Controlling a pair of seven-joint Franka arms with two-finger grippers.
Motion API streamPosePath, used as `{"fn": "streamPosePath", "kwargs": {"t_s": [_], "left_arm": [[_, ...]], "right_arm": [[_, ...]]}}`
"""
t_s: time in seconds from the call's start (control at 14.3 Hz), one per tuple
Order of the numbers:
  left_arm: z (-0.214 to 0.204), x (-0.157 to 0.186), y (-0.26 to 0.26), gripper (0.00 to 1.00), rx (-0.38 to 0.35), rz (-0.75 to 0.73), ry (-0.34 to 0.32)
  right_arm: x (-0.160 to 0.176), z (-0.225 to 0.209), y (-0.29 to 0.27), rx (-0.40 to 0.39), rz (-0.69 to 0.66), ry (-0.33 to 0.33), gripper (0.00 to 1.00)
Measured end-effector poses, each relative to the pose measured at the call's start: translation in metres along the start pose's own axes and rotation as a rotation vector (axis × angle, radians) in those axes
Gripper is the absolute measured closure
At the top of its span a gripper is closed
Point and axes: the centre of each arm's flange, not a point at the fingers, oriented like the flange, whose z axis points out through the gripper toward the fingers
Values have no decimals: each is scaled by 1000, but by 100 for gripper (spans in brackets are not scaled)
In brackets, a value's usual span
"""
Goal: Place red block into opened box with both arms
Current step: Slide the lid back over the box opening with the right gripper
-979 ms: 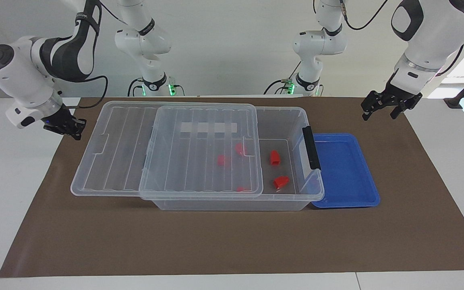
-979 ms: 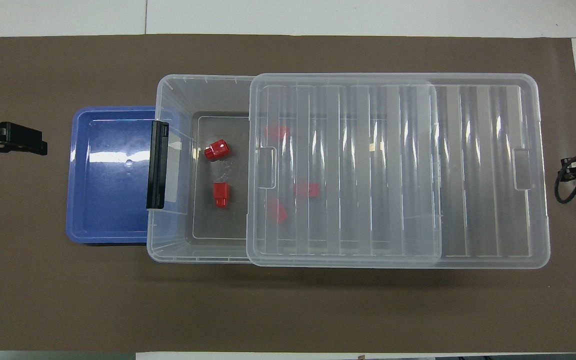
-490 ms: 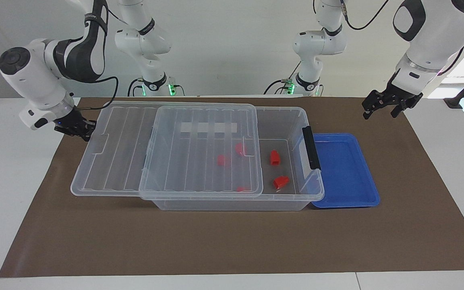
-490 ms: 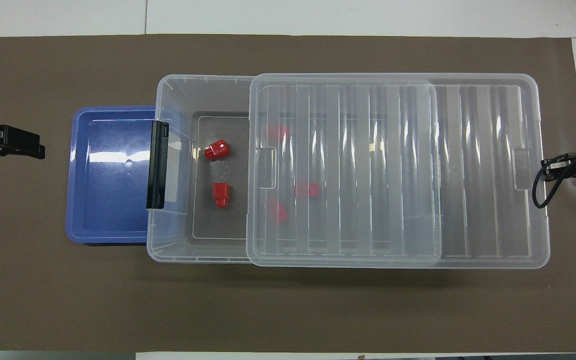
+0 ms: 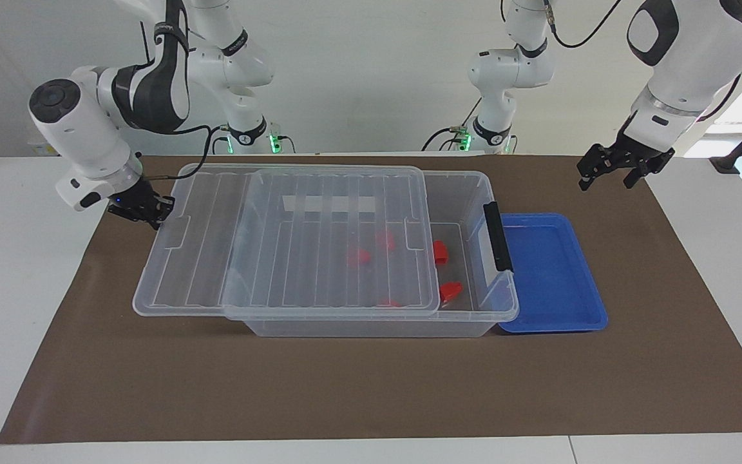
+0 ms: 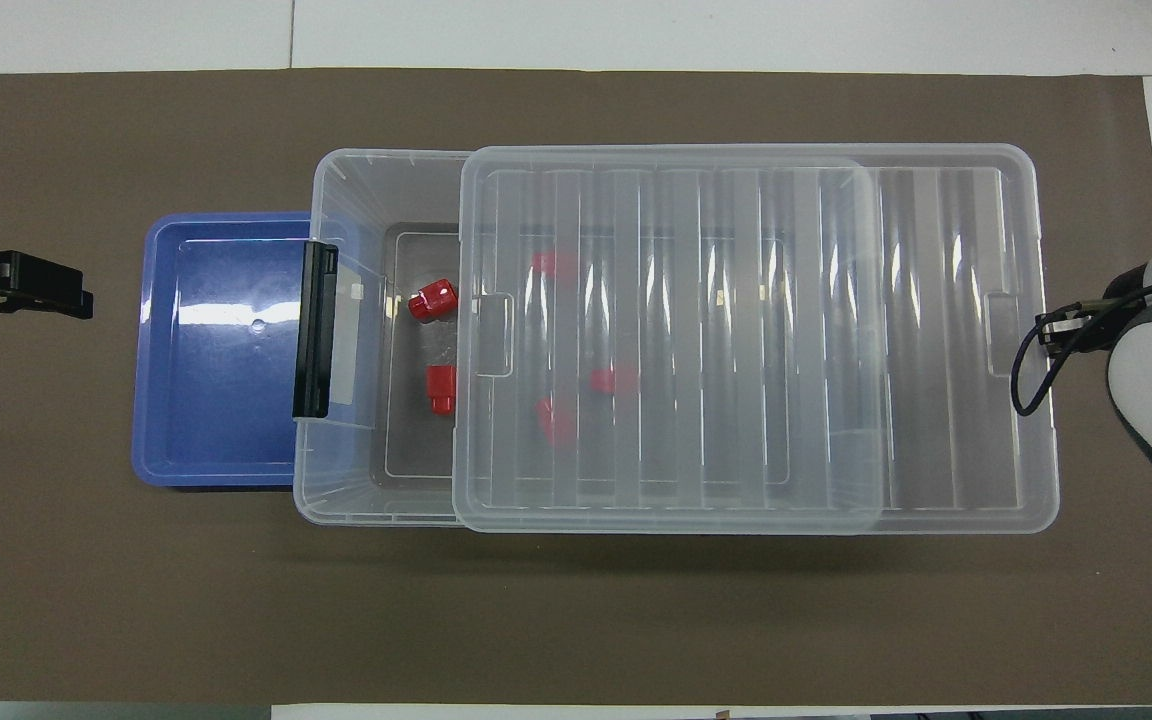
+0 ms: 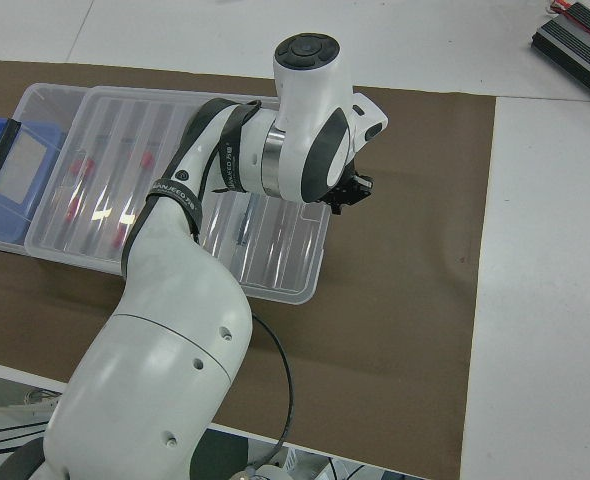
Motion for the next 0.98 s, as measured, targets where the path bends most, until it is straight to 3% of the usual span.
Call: {"fn": "streamPosePath", "kwargs": {"t_s": [0.98], "left_arm": [[0,0,-2,0,0,-4,0]], "right_arm": [[2,9,-67,4,69,15,99]]}}
